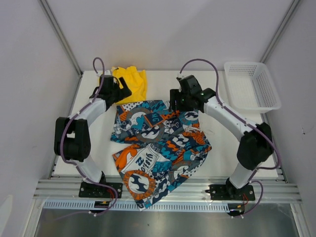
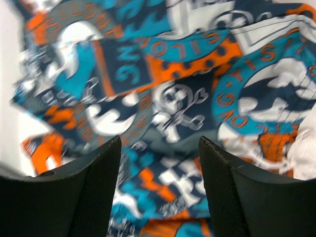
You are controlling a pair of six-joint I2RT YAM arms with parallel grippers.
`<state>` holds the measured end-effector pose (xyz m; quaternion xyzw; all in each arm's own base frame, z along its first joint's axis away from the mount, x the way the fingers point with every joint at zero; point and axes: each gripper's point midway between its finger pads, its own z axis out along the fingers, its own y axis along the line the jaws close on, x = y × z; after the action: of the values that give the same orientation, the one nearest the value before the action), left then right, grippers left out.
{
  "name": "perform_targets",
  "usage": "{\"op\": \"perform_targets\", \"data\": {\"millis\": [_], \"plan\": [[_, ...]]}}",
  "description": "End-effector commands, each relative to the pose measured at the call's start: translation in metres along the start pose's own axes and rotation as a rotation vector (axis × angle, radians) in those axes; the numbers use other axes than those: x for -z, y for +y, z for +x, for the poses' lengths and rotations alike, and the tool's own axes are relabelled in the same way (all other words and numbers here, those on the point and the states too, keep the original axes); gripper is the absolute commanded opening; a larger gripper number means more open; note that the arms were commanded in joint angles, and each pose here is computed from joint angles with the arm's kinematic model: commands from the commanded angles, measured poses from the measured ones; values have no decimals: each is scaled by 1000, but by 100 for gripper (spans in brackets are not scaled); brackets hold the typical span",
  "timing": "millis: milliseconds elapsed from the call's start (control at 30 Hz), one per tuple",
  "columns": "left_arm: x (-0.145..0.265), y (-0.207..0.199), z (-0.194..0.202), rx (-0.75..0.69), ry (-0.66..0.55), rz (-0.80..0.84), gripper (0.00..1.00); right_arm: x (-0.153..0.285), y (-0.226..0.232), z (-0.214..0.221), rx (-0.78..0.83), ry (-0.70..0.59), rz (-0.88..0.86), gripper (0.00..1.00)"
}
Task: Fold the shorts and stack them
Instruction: Flatten the shorts out
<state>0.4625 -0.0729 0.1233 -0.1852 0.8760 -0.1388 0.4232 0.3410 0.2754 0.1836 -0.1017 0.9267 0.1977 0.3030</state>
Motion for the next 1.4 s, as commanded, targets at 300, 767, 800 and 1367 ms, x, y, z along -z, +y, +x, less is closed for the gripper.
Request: {"op": "perform_targets", "data": {"millis": [300,767,800,1367], "plan": [[-78,-124,-6,3,128,430,95,-144,-53,24,-148,122,20,60],[-72,-208,-6,23,114,791,94,-143,-159,41,-318,135,180,59],[-68,-210,-8,16,100,794,95,-142,-161,41,-319,136,180,59],[-150,-167,33,70,192,464,94,-120,-180,39,-297,123,258,60]]}}
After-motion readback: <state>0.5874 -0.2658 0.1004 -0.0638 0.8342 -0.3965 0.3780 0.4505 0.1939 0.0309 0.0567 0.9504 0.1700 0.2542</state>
